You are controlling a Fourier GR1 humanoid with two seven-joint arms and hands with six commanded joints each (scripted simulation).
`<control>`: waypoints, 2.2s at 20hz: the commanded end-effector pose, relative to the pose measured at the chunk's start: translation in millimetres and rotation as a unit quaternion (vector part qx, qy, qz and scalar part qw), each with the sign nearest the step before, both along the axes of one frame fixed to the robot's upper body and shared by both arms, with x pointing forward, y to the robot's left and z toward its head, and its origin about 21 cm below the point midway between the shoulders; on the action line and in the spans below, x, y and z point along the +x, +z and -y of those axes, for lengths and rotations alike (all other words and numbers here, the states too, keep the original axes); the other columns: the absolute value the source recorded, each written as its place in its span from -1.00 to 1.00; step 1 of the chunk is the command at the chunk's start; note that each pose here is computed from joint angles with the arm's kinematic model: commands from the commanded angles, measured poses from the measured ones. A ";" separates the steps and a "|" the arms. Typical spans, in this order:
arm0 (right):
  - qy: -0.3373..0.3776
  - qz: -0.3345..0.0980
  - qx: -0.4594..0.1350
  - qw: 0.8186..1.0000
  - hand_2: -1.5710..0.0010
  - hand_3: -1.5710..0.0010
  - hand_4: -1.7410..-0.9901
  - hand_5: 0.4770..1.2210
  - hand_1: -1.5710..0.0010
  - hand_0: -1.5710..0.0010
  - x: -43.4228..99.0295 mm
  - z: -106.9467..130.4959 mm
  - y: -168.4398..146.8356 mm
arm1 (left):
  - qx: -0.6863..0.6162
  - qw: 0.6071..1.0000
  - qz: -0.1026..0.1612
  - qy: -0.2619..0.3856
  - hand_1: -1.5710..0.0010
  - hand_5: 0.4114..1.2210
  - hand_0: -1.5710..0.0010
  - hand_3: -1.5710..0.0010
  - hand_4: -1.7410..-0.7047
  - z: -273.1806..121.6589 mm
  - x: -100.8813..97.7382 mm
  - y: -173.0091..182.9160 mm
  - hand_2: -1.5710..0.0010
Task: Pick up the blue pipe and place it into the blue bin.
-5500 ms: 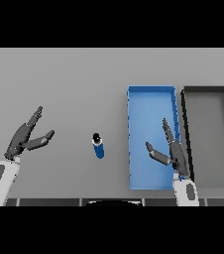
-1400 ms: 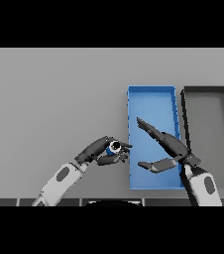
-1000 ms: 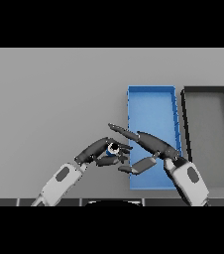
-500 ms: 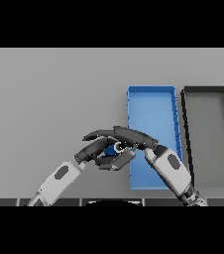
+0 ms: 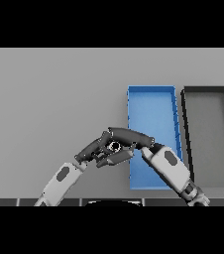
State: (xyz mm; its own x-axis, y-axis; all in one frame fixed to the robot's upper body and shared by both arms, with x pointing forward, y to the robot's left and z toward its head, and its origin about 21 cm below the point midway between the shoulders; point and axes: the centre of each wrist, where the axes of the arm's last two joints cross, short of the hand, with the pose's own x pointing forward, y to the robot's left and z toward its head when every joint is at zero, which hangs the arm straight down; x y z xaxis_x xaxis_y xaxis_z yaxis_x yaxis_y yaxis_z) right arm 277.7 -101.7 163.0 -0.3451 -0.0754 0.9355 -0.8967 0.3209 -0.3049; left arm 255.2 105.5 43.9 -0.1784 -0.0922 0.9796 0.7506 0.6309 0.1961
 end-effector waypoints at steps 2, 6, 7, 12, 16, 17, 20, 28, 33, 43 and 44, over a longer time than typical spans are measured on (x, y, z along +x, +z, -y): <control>0.004 0.022 -0.009 1.000 -0.89 -0.84 -0.24 0.65 -0.88 -0.88 -4.7 -0.5 -3.0 | 0.005 1.000 -0.007 -0.004 -0.85 1.00 -0.86 -0.83 -0.95 -1.0 0.9 0.4 -0.75; -0.003 0.008 0.015 1.000 -0.95 -0.93 -0.30 0.86 -0.95 -0.95 -3.2 -1.0 -1.3 | -0.001 1.000 0.007 0.002 -0.72 1.00 -0.83 -0.70 -0.82 -4.7 1.2 2.8 -0.55; -0.001 -0.001 0.023 1.000 -0.96 -0.95 -0.31 0.89 -0.96 -0.96 -2.6 0.0 -1.1 | 0.011 1.000 0.028 -0.006 -0.38 1.00 -0.47 -0.36 -0.60 -6.9 1.4 3.4 -0.24; -0.003 -0.009 -0.005 1.000 -0.99 -0.98 -0.34 0.96 -0.99 -0.99 -7.1 -2.5 0.9 | 0.066 0.994 0.072 -0.046 0.55 0.73 0.52 0.55 0.26 -12.6 1.6 -0.3 0.59; -0.002 -0.009 0.000 1.000 -1.00 -0.99 -0.35 0.98 -0.99 -0.99 -7.7 -0.9 -1.3 | 0.082 0.993 0.076 -0.028 0.81 -0.08 0.80 0.82 0.54 -12.0 6.8 -0.6 0.83; -0.001 -0.005 -0.007 1.000 -1.00 -0.99 -0.35 0.99 -1.00 -1.00 -7.3 -3.6 -0.8 | 0.085 0.993 0.078 -0.026 0.85 -0.20 0.84 0.85 0.60 -12.9 6.5 -0.9 0.87; -0.011 -0.006 -0.007 1.000 -1.00 -1.00 -0.34 0.99 -1.00 -1.00 -5.6 -4.1 0.5 | 0.082 0.994 0.074 -0.026 0.92 -0.44 0.92 0.93 0.65 -17.0 7.7 -0.4 0.93; -0.009 -0.054 0.020 0.998 -1.00 -1.00 -0.33 1.00 -1.00 -1.00 -5.4 1.2 14.6 | 0.091 0.995 0.034 -0.009 0.99 -0.66 0.99 0.99 0.62 -11.1 7.6 -2.3 0.99; -0.010 -0.098 0.045 0.994 -1.00 -1.00 -0.78 1.00 -1.00 -1.00 0.7 11.9 55.5 | 0.094 0.995 0.022 -0.013 1.00 -0.76 1.00 1.00 0.59 -10.1 3.6 -3.5 1.00; -0.141 -0.041 0.154 0.977 -1.00 -1.00 -0.98 0.72 -1.00 -1.00 48.9 52.8 178.0 | 0.090 0.995 0.026 -0.018 1.00 -0.80 1.00 1.00 0.61 -14.8 -0.9 -5.0 1.00; -0.171 -0.046 0.154 0.972 -1.00 -1.00 -0.98 0.75 -1.00 -1.00 59.7 59.9 179.2 | 0.092 0.995 0.027 -0.016 1.00 -0.80 1.00 1.00 0.61 -16.1 0.5 -3.9 1.00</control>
State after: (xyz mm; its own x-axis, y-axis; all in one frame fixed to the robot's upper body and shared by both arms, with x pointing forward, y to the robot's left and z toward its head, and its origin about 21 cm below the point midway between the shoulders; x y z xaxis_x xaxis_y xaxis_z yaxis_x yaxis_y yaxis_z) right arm 337.8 -162.0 342.2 -0.3138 -0.2491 0.9163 -0.7372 0.6720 -0.0698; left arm 255.7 121.6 40.1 -0.2360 -0.2637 0.9353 0.7545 0.5569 0.3474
